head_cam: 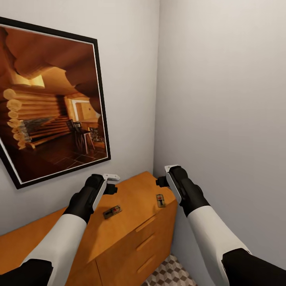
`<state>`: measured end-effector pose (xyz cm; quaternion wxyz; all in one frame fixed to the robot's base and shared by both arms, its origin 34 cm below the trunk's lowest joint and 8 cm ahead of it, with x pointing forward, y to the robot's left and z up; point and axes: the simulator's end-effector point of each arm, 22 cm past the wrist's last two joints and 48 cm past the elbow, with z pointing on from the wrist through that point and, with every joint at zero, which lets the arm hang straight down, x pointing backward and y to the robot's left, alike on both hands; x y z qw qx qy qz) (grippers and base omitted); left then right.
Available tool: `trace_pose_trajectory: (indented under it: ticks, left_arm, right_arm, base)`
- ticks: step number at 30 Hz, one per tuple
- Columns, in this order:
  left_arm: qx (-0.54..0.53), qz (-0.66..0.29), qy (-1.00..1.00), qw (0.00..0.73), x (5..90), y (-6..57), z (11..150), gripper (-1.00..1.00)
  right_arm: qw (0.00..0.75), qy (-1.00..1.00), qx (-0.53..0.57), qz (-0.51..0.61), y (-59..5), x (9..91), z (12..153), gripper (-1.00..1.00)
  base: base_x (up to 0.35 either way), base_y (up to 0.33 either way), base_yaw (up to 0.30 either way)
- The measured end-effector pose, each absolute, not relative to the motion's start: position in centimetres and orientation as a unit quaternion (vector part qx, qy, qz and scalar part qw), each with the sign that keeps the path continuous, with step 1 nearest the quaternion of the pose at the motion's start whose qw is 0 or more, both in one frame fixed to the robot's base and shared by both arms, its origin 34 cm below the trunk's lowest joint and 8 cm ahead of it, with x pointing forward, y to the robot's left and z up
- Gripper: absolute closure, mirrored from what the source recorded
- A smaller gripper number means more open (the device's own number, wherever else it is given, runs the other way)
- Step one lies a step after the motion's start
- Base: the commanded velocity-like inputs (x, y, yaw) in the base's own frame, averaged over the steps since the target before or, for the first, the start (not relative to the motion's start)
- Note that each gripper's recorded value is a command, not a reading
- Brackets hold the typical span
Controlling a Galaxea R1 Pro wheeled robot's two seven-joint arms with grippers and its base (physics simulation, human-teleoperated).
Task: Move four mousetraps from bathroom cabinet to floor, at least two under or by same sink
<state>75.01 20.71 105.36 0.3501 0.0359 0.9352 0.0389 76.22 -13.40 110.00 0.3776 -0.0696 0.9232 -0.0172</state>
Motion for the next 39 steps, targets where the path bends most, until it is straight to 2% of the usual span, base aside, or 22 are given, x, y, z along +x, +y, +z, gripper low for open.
trace_pose_trajectory:
  ticks: [16,39]
  left_arm:
    - [0.038,0.034,0.936,0.347,74.7,19.9,104.9,-1.0]
    - [0.037,0.031,0.938,0.343,74.0,19.8,103.5,-1.0]
  right_arm:
    - [0.378,0.923,-0.07,-0.017,-13.4,76.2,110.0,-1.0]
    - [0.377,0.923,-0.07,-0.019,-13.4,76.2,110.0,-1.0]
  base:
    - [0.098,0.018,0.0]
    - [0.008,0.002,0.0]
